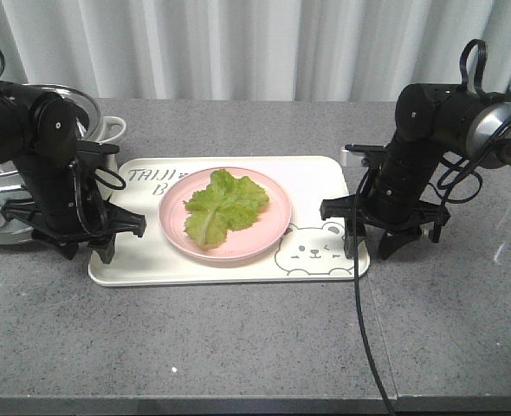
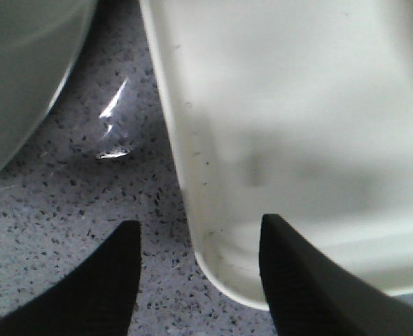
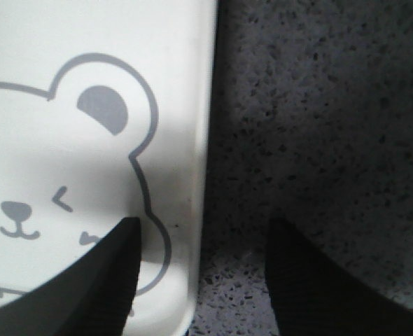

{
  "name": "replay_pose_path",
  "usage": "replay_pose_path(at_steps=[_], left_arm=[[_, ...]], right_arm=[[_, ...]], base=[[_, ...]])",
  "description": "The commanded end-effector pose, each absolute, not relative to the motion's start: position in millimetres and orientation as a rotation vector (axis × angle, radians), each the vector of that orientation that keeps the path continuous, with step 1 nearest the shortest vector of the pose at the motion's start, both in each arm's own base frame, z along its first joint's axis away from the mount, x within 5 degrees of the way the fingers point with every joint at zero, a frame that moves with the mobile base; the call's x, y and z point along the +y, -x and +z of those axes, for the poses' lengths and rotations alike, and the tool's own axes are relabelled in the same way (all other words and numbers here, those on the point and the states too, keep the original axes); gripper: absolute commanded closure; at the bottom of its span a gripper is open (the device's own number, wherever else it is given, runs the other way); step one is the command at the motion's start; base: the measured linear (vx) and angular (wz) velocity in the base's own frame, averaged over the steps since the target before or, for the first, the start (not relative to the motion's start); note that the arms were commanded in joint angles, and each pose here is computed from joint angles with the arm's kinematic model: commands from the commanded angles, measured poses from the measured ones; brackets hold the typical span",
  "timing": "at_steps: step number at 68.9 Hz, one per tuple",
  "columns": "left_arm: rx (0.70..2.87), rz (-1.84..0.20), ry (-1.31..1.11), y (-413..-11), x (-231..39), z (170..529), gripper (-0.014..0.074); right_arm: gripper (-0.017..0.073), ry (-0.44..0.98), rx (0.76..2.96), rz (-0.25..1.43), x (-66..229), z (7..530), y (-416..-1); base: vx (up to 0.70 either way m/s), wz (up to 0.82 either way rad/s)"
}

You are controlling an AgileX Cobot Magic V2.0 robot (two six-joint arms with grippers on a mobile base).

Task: Transfer vegetables to tray and serve
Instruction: 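Close both grippers on the tray edges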

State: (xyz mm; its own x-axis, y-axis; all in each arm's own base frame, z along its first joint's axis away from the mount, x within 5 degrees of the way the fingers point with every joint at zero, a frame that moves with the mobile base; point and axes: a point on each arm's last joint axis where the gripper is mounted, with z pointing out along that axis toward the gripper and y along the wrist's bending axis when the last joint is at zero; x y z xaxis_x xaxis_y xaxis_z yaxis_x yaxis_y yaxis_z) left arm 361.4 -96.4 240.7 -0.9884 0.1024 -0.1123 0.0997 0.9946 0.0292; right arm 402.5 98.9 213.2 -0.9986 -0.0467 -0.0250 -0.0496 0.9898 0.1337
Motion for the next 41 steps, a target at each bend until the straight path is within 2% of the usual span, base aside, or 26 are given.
replay_pose_path(at_steps=[1, 31, 41], left_arm=[[2.959, 0.007, -0.149, -360.7, -96.4, 260.5, 0.023], [3.049, -0.015, -0.146, -361.1, -99.6, 237.0, 0.023], [3.077, -0.021, -0.144, -357.2, -99.5, 226.2, 0.0266]], right_arm=[[0.0159, 0.087, 3.028, 0.231, 97.8, 239.6, -401.7], [0.0159, 0.089, 3.03, 0.228, 97.6, 239.5, -401.5], [0.0162, 0.091, 3.03, 0.225, 97.4, 239.5, -401.6]], base=[[0.0, 0.0], [0.0, 0.0], [0.0, 0.0]])
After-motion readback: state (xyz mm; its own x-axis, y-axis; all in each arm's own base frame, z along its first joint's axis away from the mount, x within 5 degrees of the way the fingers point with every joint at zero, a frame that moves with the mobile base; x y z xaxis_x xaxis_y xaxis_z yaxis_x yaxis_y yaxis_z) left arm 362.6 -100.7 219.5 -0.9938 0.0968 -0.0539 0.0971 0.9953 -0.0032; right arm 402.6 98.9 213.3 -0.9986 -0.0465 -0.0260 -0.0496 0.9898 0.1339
